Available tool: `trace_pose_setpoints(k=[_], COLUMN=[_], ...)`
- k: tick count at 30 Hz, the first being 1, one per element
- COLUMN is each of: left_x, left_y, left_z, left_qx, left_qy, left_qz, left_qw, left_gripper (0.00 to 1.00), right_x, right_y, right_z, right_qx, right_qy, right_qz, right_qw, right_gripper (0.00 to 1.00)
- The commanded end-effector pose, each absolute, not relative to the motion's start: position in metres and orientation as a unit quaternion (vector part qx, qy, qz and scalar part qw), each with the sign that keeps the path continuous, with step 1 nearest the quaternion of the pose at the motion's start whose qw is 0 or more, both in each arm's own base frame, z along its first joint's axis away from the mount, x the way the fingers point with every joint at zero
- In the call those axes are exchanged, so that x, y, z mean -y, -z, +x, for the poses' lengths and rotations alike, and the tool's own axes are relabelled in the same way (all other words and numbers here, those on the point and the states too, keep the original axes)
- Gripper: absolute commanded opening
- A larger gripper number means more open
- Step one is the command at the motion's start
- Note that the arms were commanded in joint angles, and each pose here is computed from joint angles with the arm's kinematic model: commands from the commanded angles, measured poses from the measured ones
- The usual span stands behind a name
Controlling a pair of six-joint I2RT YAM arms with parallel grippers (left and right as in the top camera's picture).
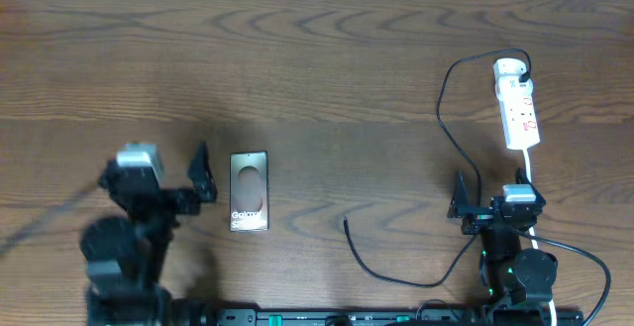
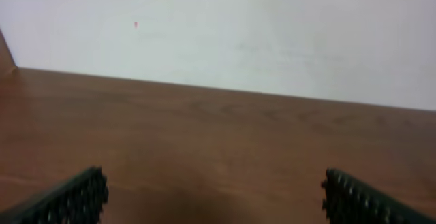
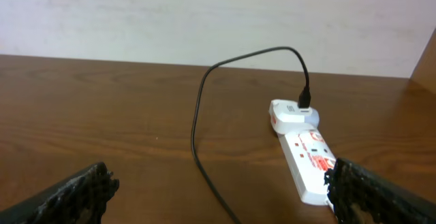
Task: Plug charger to phone and switch on socket
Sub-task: 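Move the left gripper over the silver phone and lower it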
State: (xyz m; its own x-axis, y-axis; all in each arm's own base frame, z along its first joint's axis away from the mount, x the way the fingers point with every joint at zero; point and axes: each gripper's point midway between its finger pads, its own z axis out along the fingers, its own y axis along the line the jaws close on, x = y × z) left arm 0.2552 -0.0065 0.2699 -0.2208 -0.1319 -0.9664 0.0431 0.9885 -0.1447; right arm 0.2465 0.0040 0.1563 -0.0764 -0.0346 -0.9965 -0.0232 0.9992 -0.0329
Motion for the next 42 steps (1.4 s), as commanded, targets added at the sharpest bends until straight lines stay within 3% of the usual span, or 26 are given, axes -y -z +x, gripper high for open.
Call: trace_pose_setpoints(k=[1, 6, 19, 23, 29, 42], left_x=[0.011, 0.017, 0.020, 0.018, 0.054, 0.077], left_y=[-0.300, -0.289, -0.166, -0.146, -0.134, -0.104], left_z=[0.281, 0.309, 0.321, 0.316, 0.311, 0.263], left_qx=[-0.820, -0.934, -0.988, -0.995, -0.996, -0.990], left_qy=[0.090, 0.117, 0.109, 0.035, -0.005, 0.068], left_qz=[-0.033, -0.059, -0.095, -0.091, -0.045, -0.059], left_qw=[0.565, 0.332, 0.060, 0.036, 0.075, 0.106], left_gripper=[0.99, 1.00, 0.99, 1.00, 1.00, 1.00], right_x=[-0.005, -0.005, -0.005, -0.005, -0.005, -0.005], right_y=[-0.156, -0.154, -0.154, -0.154, -0.154, -0.154], right_z=[0.246, 0.247, 0.247, 0.247, 0.247, 0.247], right_qx=[-0.733, -0.736, -0.736, -0.736, -0.736, -0.736], right_qy=[0.007, 0.007, 0.007, 0.007, 0.007, 0.007], right_qz=[-0.023, -0.023, -0.023, -0.023, -0.023, -0.023], right_qw=[0.679, 0.677, 0.676, 0.676, 0.676, 0.676], right_gripper=[0.99, 0.99, 0.99, 0.99, 0.99, 0.99])
